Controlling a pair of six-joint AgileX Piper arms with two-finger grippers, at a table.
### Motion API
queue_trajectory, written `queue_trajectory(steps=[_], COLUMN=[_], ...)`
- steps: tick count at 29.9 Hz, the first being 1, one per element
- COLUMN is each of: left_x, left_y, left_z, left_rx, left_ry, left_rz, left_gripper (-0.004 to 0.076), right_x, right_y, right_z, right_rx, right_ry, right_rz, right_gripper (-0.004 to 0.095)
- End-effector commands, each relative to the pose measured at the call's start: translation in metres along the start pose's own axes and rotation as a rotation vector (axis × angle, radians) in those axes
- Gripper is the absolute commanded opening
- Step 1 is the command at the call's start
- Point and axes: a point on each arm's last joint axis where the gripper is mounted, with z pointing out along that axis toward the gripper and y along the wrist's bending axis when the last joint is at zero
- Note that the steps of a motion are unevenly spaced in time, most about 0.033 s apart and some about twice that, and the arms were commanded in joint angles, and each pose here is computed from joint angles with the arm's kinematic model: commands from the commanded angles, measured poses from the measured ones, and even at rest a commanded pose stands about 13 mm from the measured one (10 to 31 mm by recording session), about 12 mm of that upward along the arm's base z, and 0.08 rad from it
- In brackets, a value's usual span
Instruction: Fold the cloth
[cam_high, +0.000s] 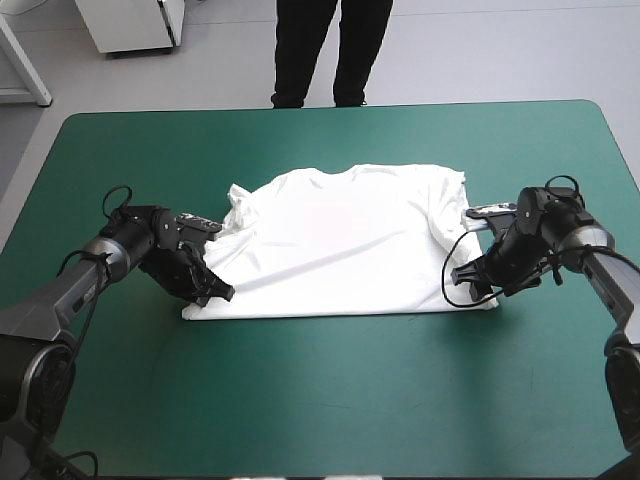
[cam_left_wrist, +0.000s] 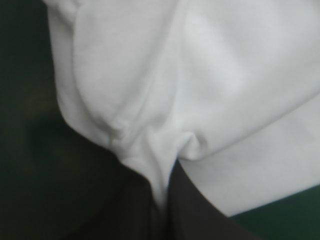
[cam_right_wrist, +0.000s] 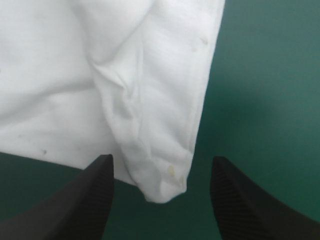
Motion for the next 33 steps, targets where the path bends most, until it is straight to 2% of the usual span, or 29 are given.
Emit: queue_trajectory(steps=[1, 10, 12, 14, 21, 27, 33], left_x=[0.0, 0.001, 0.001, 0.001, 0.001, 0.002, 0.011], left_y=[-0.003, -0.004, -0.004, -0.004, -0.004, -0.005, -0.01], left_z=[0.004, 0.004, 0.004, 0.004, 0.004, -0.002, -0.035], left_rx=[0.015, 0.018, 0.018, 0.018, 0.018, 0.016, -0.011], left_ry=[0.009, 0.017, 0.019, 0.019, 0.019, 0.007, -0.077], left_rz=[0.003, 0.004, 0.004, 0.004, 0.004, 0.006, 0.031], left_gripper=[-0.0022, -0.0022, -0.0022, -0.0022, -0.0022, -0.0022, -0.0022], right_x=[-0.006, -0.012, -0.013, -0.013, -0.016, -0.016, -0.009], right_y=[0.001, 0.001, 0.001, 0.002, 0.008, 0.01, 0.013], right_z=[-0.004, 0.02, 0.025, 0.029, 0.038, 0.036, 0.017], right_rx=[-0.004, -0.038, -0.047, -0.063, -0.149, -0.17, -0.168], right_ry=[-0.029, 0.016, 0.027, 0.038, 0.043, 0.041, 0.044], right_rz=[-0.022, -0.007, 0.0, 0.01, -0.001, 0.005, -0.016], right_gripper=[0.0554, 0.0553, 0.0525, 0.0441, -0.0006, -0.0013, -0.0013])
